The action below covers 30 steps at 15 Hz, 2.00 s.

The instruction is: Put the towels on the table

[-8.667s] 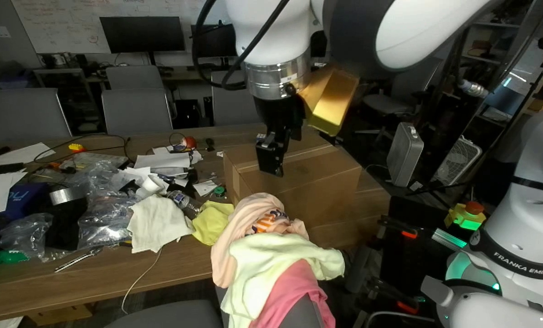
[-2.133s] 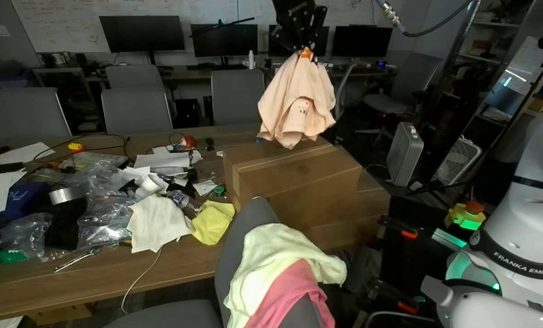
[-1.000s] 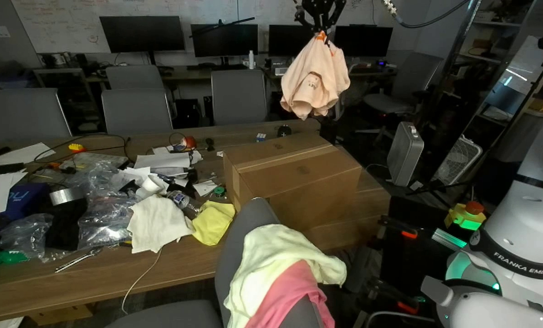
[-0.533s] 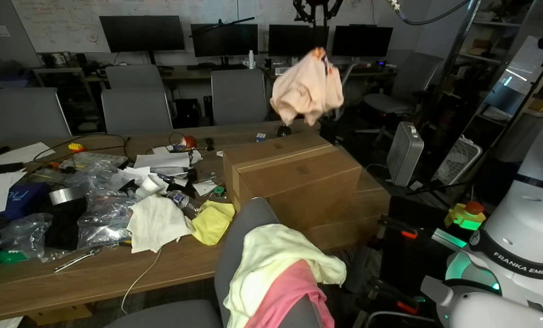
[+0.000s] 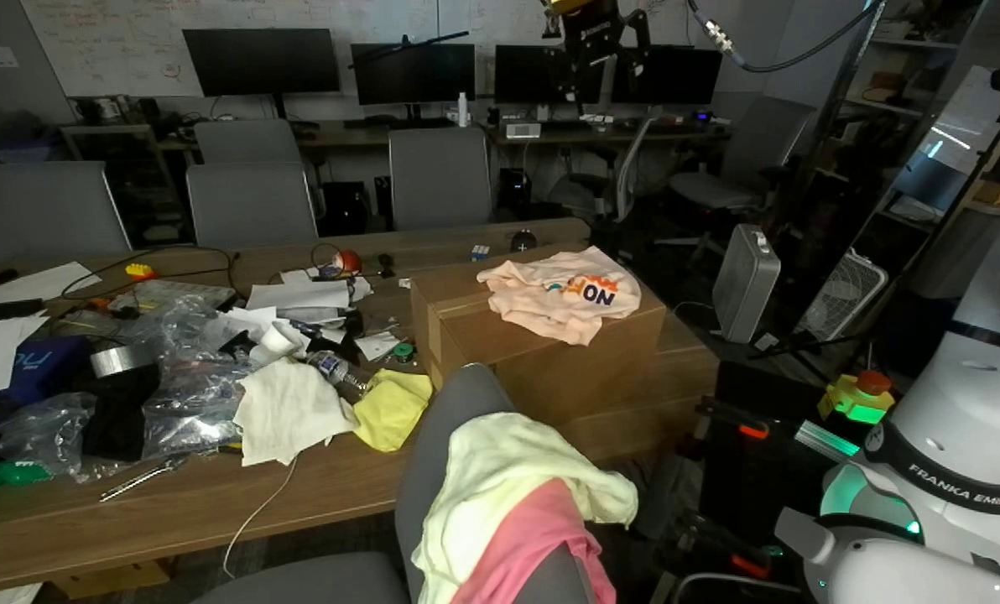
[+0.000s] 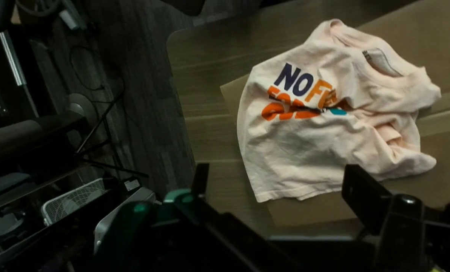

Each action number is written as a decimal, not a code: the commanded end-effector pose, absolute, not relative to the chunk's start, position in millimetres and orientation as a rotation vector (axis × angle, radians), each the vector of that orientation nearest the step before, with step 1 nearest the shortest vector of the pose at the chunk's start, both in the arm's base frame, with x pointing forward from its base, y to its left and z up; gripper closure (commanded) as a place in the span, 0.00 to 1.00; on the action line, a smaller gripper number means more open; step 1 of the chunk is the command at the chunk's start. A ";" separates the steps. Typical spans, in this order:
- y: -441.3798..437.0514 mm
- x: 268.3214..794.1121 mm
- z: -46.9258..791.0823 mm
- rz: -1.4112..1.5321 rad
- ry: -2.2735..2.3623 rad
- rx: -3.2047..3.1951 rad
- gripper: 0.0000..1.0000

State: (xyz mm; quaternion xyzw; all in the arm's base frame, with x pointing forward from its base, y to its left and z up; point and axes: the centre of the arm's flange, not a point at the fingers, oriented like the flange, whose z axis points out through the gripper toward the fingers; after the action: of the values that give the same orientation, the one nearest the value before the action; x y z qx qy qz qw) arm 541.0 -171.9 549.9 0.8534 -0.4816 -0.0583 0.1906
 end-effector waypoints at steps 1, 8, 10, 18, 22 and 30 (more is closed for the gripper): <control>-136.9 514.3 537.7 -0.274 -1.121 2.514 0.00; -8.4 495.3 502.4 -0.472 -0.610 2.573 0.00; 33.2 488.9 492.2 -0.515 -0.466 2.555 0.00; 175.1 456.5 431.6 -0.575 0.060 2.393 0.00; 206.1 450.8 406.9 -0.451 0.172 2.392 0.00; 218.5 476.1 393.7 -0.317 0.073 2.704 0.00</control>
State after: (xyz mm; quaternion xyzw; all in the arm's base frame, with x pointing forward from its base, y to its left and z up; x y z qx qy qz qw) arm 473.2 218.6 396.9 0.9593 0.0378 -0.1255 0.2500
